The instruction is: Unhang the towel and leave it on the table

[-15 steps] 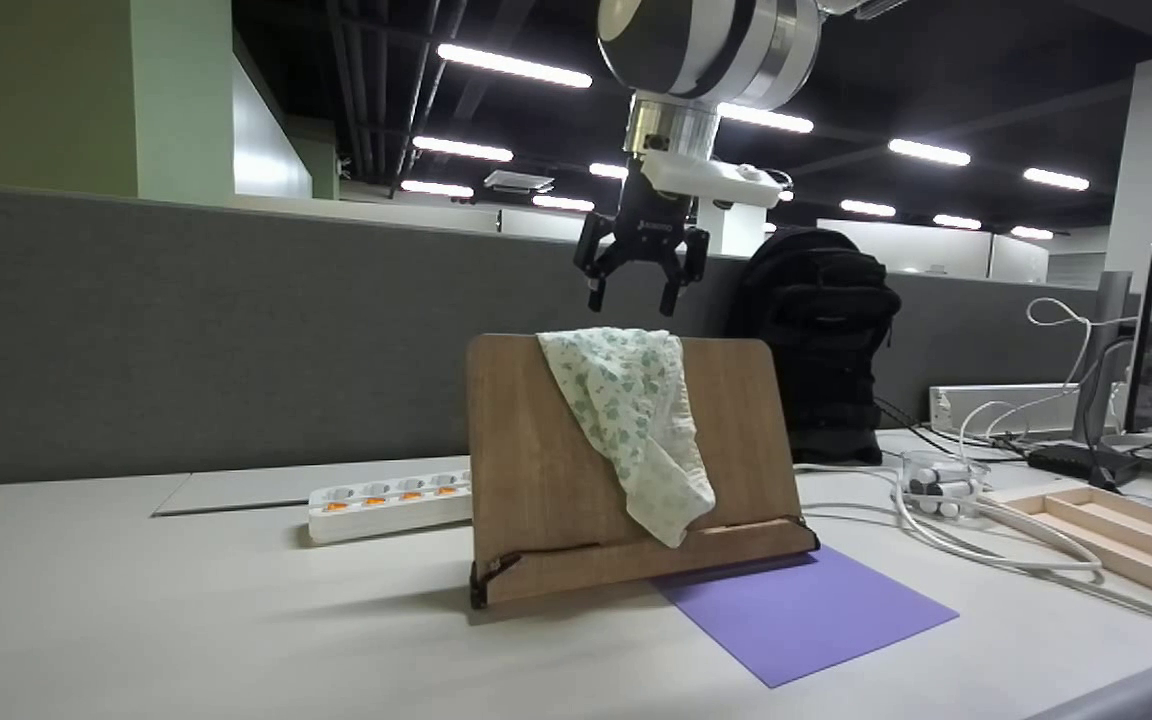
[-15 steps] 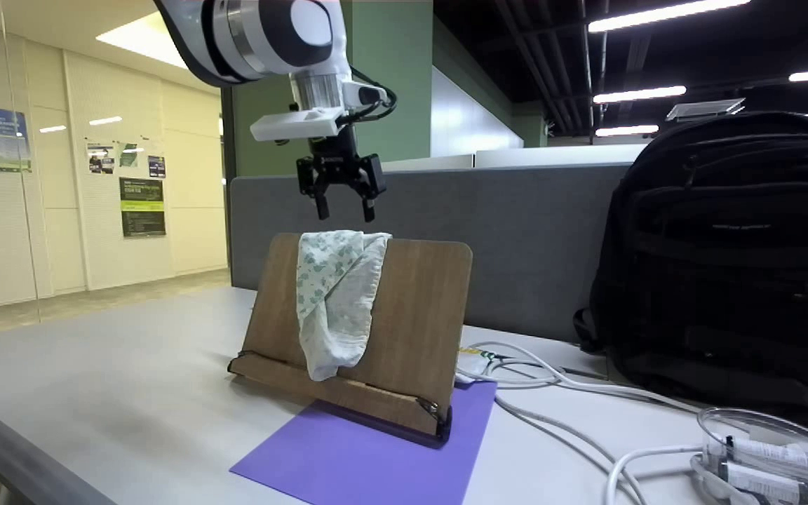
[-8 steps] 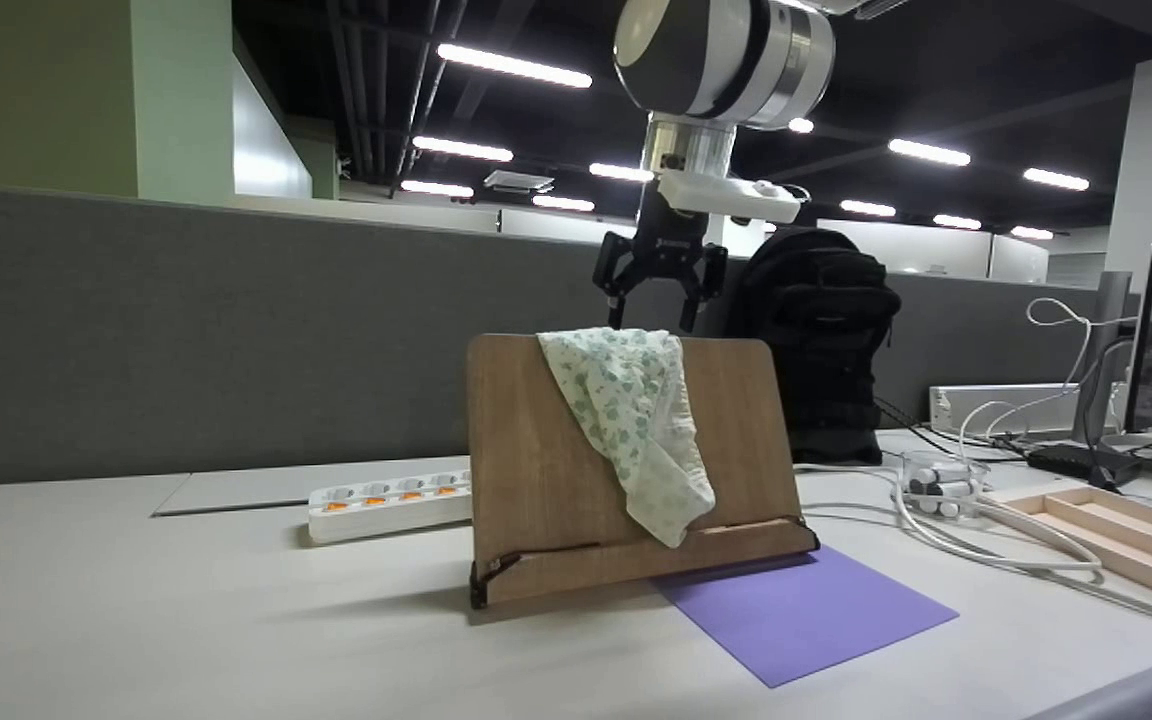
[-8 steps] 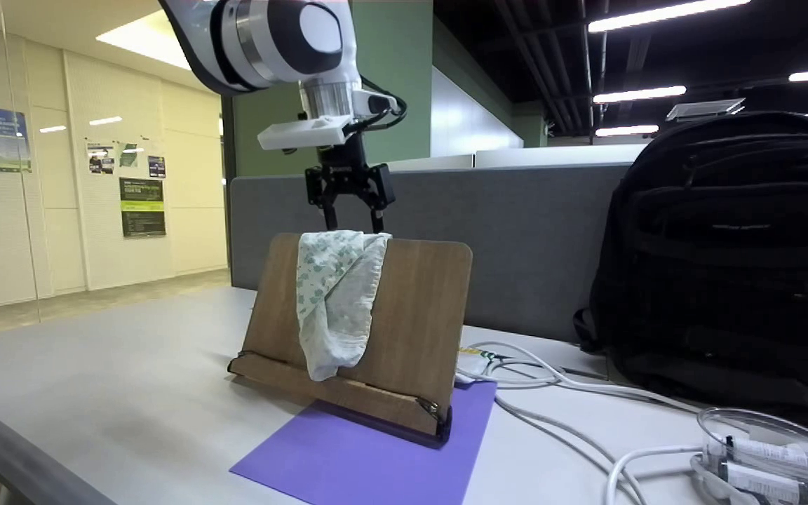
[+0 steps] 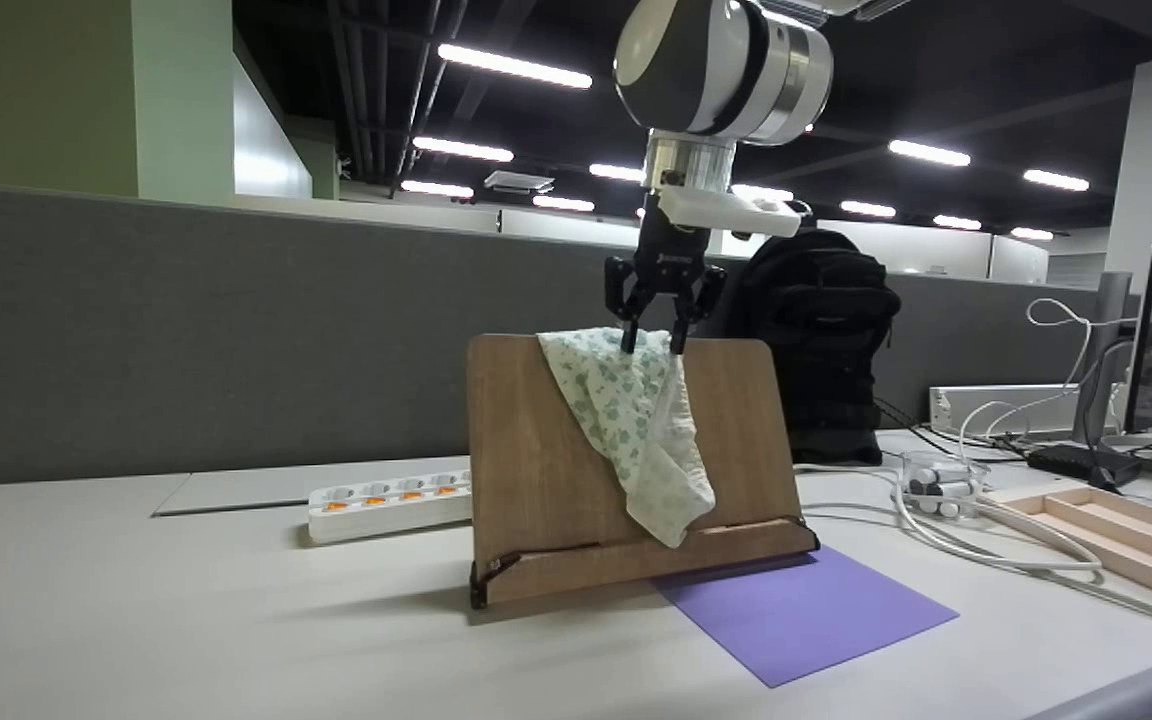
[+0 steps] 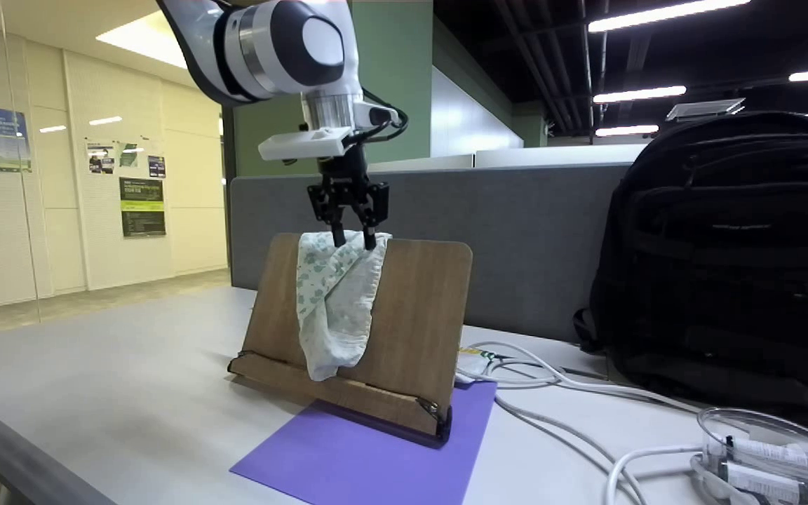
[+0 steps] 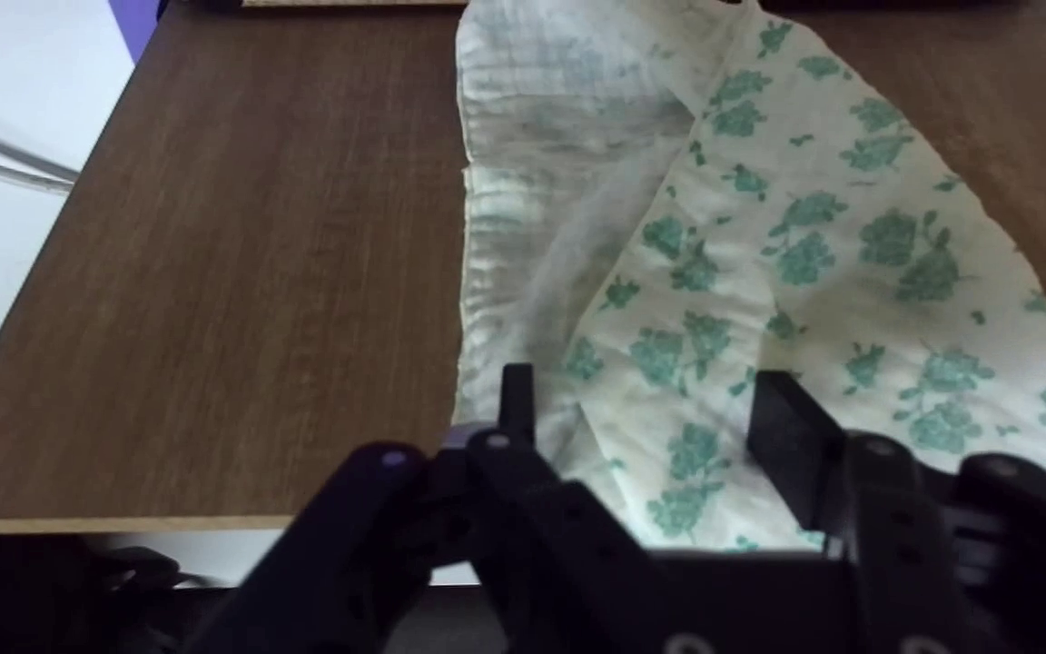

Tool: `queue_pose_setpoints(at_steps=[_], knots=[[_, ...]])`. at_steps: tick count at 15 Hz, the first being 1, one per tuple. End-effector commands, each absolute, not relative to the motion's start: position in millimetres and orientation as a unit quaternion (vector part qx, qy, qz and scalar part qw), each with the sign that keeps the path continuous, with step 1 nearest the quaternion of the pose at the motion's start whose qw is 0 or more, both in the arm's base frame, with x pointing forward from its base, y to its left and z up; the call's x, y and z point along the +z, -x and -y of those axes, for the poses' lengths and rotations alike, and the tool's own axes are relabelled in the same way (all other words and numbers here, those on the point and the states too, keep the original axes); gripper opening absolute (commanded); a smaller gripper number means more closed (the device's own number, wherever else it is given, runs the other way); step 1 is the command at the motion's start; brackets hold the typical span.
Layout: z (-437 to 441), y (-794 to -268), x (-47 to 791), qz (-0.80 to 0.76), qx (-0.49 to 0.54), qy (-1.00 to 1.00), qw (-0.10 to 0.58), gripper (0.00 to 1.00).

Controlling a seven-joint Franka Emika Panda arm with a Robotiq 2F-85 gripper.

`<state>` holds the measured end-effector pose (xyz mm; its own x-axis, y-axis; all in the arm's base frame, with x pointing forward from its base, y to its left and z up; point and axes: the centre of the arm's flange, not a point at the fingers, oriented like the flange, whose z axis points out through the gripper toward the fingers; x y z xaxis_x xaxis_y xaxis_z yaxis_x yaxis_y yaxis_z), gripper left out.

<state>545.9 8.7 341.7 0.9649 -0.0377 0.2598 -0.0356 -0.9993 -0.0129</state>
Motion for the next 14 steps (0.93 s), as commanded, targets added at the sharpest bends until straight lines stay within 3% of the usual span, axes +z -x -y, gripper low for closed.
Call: queue_pose_setpoints(at_steps=[1, 6, 10, 14], knots=[[-9.9, -545.4, 341.3, -0.033, -0.132, 0.991, -0.003, 0.34], [-10.9, -539.8, 343.1, -0.027, -0.12, 0.992, 0.002, 0.02], [-17.8, -522.7, 342.4, -0.006, -0.075, 0.997, 0.013, 0.0], [-38.1, -471.4, 332.8, 0.056, 0.049, 0.997, 0.024, 0.01]])
